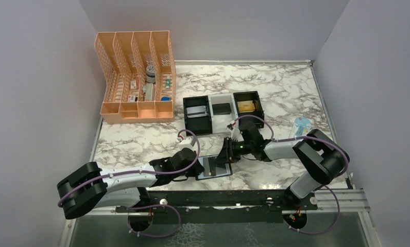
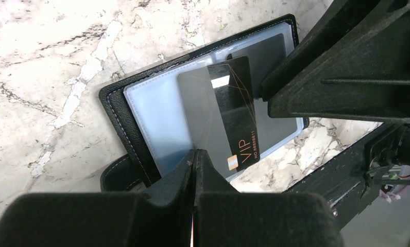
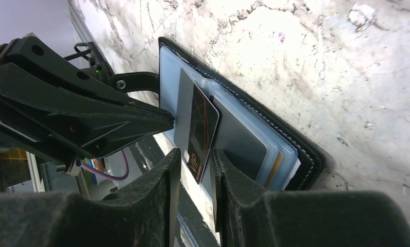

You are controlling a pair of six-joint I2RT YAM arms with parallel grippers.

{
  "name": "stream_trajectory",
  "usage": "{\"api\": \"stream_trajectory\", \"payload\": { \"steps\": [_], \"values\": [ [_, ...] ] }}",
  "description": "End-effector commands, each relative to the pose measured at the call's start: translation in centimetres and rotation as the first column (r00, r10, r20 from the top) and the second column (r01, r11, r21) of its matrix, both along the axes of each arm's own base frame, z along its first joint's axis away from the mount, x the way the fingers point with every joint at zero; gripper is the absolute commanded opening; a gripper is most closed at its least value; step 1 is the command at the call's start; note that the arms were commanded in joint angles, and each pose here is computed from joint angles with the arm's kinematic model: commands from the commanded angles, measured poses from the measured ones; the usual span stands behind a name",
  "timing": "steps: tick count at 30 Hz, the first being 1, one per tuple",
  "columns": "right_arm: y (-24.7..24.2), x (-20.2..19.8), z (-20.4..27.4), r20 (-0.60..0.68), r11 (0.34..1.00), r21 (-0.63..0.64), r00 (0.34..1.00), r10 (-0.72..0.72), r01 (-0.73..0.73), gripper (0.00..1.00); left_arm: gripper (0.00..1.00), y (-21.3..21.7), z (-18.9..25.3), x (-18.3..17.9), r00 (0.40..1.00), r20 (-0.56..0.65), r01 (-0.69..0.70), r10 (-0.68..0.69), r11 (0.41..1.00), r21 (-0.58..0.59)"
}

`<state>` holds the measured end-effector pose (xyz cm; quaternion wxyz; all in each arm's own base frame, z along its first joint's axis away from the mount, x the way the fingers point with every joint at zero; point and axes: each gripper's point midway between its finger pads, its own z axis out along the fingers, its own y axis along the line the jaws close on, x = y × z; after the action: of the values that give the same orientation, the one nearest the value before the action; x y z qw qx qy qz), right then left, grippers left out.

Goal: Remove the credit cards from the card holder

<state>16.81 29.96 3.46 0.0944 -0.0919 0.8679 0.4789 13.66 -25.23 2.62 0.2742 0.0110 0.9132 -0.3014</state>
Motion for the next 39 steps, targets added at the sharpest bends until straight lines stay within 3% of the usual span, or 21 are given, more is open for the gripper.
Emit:
{"api": "stream_trajectory", "payload": {
  "steps": [1,8,28,35,39],
  "values": [
    [-0.3,-0.1,-1.5,0.02,0.996,-0.093,1.0,-0.012,0.013,0.28,0.0,0.5,-0.8,0.0,1.0,-0.001,-0.011,0.012,0.999,0.035],
    [-0.7,-0.3,-2.2,0.072,0.976,-0.199,0.995,-0.074,0.087,0.29,0.0,2.0,-2.7,-0.5,0.998,-0.046,-0.039,0.045,0.992,0.119],
    [-2.3,-0.9,-3.3,0.04,0.95,-0.225,0.976,-0.214,0.217,0.33,0.0,2.6,-3.5,-0.9,0.996,-0.059,-0.054,0.063,0.987,0.151],
    [0.0,-1.6,-2.0,0.001,0.986,-0.099,0.991,-0.137,0.136,0.28,0.0,2.6,-3.3,-1.0,0.996,-0.058,-0.052,0.061,0.989,0.14],
    [0.8,-1.8,-1.3,-0.008,0.992,-0.045,0.993,-0.116,0.115,0.17,0.0,2.5,-3.2,-1.0,0.997,-0.054,-0.054,0.062,0.989,0.135]
  ]
}}
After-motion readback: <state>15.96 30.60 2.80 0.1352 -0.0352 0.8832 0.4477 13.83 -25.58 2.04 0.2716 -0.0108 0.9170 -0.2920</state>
